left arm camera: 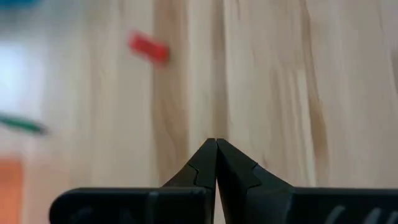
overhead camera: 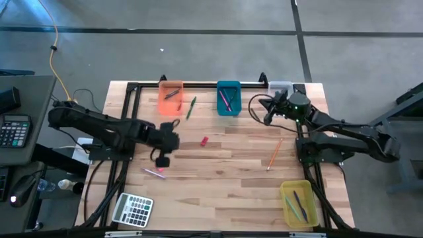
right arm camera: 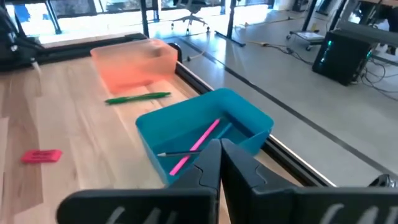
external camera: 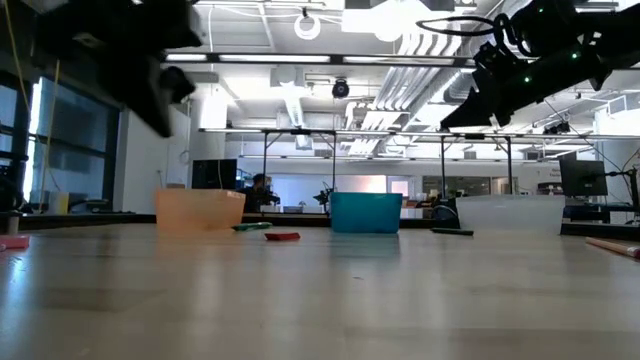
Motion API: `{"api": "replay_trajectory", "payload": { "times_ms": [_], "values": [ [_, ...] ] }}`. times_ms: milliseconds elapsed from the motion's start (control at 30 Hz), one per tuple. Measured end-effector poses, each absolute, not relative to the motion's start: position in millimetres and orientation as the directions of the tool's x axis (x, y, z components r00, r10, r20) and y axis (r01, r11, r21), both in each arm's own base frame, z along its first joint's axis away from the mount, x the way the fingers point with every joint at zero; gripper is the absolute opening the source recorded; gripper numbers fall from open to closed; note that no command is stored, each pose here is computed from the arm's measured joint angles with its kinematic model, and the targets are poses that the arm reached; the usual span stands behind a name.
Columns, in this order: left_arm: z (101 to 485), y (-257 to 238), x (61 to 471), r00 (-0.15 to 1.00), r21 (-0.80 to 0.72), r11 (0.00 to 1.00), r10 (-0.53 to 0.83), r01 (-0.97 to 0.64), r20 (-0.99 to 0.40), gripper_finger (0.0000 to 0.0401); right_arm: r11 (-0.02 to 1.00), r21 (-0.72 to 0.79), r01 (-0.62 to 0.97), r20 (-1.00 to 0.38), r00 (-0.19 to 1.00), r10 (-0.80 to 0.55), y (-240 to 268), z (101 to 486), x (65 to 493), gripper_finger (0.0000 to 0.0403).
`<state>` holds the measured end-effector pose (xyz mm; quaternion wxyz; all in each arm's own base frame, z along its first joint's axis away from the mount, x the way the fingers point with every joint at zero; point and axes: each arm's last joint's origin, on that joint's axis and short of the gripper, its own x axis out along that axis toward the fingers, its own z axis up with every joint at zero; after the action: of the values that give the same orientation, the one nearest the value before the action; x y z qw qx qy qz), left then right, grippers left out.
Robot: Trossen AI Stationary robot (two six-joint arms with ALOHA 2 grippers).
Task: Sort crayons/erasers/pens/pencils in bins
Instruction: Put the purple pen into the yellow transparent bin
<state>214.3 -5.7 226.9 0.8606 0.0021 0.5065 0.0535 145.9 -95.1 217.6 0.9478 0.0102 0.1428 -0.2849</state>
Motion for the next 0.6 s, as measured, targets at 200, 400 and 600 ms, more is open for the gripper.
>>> {"api": "replay_trajectory", "payload": {
  "times_ms": [200, 400, 600],
  "values": [
    [215, -45, 201, 0.31, 0.017, 0.998, 0.036, -0.065, -0.95, 0.0001, 0.858, -0.105, 0.502, -0.278, 0.814, -0.51, -84, 217, 152, 0.0],
    [201, -83, 193, 0.193, -0.057, 0.995, -0.04, -0.083, -0.98, 0.0001, 0.86, -0.145, 0.489, -0.278, 0.814, -0.51, -80, 217, 155, 0.0],
    [183, -107, 194, 0.139, -0.049, 0.994, -0.035, -0.103, -0.99, 0.0028, 0.858, -0.161, 0.488, -0.278, 0.811, -0.514, -79, 217, 155, 0.0]
  ]
}}
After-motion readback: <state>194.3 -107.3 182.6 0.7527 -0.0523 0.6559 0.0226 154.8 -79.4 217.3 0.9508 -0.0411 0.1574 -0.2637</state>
